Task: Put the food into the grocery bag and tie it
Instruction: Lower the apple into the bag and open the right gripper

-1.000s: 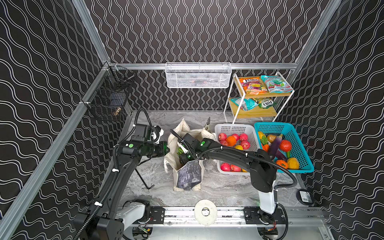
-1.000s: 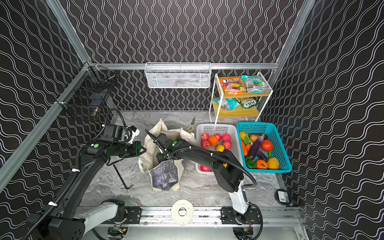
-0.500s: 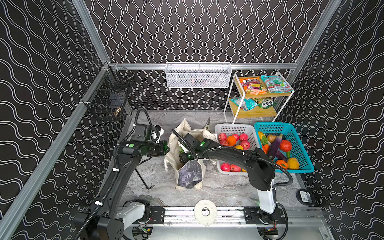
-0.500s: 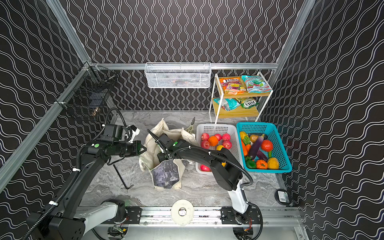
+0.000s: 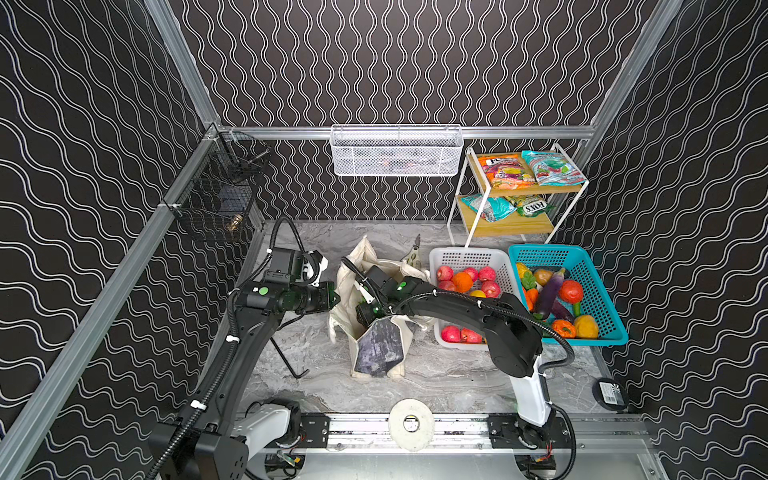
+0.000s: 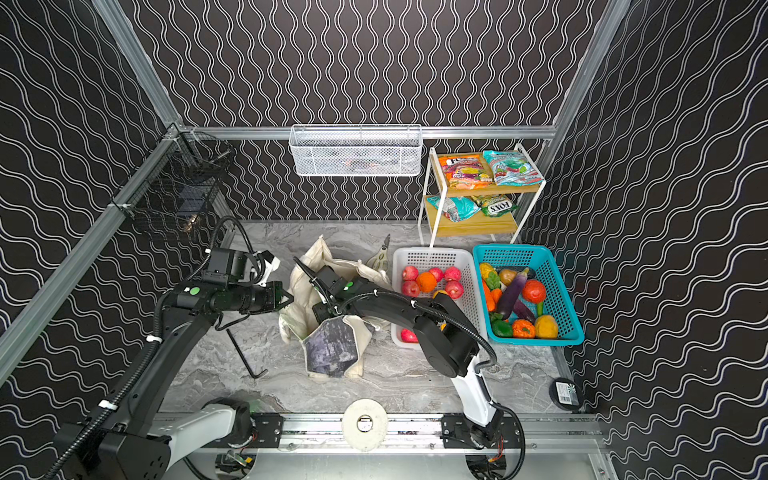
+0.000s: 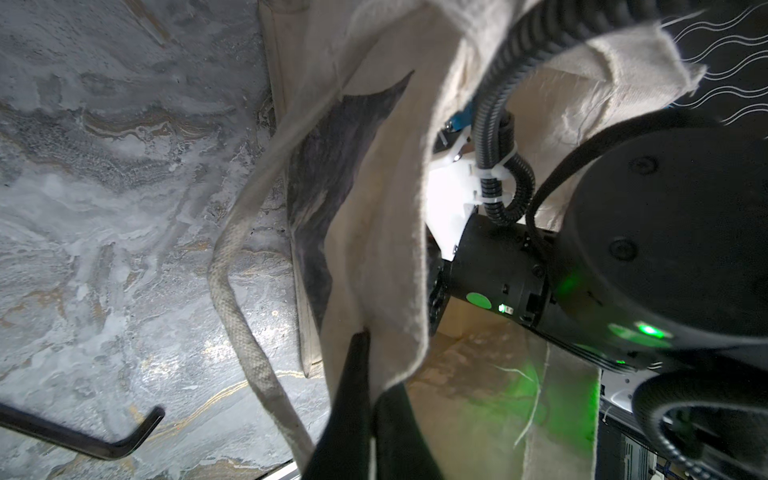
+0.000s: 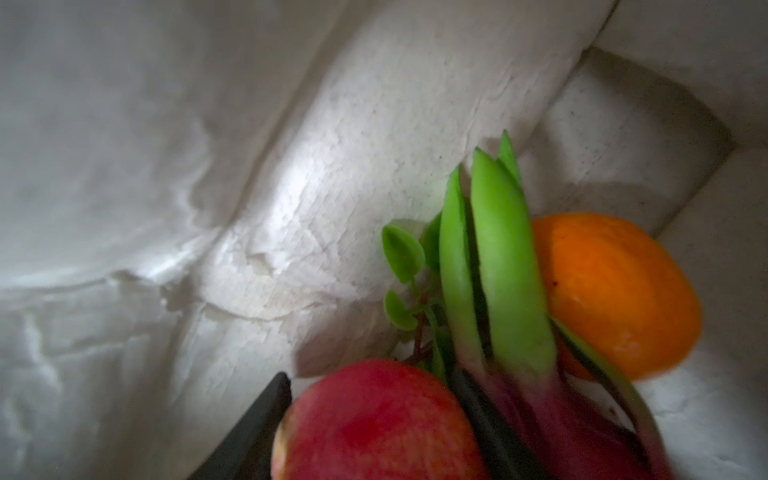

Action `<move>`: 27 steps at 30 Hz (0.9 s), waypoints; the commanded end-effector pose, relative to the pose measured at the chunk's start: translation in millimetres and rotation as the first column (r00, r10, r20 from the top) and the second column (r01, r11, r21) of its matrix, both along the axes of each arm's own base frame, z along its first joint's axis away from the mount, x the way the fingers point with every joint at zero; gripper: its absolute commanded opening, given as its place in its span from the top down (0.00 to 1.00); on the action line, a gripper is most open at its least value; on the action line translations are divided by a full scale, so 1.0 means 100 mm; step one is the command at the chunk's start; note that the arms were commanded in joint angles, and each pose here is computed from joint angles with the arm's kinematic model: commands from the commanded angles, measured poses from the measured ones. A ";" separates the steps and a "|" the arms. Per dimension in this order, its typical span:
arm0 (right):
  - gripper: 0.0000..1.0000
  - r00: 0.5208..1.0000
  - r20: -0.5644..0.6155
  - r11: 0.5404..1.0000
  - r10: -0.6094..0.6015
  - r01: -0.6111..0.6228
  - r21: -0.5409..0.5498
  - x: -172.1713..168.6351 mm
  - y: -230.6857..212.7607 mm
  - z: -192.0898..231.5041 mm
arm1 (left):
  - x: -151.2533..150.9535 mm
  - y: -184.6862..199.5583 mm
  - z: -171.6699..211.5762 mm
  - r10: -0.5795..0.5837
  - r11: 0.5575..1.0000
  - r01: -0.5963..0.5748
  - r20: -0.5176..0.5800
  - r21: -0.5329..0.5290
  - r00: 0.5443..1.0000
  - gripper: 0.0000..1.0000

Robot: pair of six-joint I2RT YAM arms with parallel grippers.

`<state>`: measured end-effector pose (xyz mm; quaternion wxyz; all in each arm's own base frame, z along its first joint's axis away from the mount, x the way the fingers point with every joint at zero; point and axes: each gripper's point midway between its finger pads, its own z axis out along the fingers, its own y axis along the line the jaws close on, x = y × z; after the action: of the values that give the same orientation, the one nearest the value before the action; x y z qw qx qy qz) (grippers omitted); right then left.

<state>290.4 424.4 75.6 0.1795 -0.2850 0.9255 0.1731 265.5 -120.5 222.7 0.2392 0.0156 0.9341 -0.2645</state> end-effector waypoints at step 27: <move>0.01 0.996 0.032 0.992 -0.088 0.091 -0.087 0.07 -0.30 0.37 | 0.03 -0.05 -0.03 -0.026 1.000 0.026 0.006 -0.012 1.000 1.00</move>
<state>300.0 402.8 99.8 0.1911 -0.2656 0.9366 0.1254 269.6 -122.1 218.8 0.2399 0.0181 0.9333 -0.2667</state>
